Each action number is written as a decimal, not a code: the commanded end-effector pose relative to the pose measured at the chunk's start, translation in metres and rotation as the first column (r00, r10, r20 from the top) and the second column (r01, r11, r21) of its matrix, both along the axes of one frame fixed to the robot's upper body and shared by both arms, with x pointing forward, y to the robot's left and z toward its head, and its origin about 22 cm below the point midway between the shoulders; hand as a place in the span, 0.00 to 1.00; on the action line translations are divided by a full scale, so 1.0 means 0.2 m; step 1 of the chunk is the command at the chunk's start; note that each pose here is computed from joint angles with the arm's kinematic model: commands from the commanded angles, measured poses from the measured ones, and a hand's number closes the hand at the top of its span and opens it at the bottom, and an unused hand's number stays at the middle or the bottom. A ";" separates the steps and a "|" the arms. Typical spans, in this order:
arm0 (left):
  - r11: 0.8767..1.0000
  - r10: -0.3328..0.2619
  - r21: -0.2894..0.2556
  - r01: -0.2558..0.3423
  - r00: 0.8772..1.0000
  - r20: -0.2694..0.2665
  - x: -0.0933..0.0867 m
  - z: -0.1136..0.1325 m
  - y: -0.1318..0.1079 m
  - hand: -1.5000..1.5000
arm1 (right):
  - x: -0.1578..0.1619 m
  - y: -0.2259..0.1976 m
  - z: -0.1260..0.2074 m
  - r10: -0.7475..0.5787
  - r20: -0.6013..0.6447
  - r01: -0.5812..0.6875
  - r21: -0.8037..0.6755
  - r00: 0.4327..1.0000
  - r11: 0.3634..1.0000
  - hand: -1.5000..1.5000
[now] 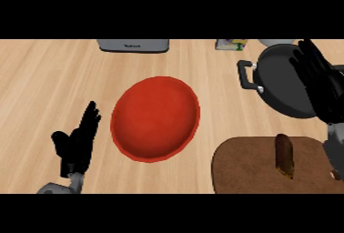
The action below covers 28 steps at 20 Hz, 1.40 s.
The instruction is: Pick the sweet potato from the cutting board and place it in the pot
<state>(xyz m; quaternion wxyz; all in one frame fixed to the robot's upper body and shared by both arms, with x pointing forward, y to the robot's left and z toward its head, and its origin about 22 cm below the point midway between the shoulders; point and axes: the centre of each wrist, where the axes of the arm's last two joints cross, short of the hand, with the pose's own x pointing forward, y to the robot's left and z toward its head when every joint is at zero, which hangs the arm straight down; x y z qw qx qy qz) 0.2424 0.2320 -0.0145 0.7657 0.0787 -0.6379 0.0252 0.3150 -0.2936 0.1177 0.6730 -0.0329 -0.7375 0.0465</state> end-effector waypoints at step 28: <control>0.941 -0.333 0.011 0.337 0.934 -0.127 0.05 -0.02 0.03 0.50 | -0.45 0.56 -0.07 -0.476 0.046 0.316 -0.802 0.878 0.507 0.00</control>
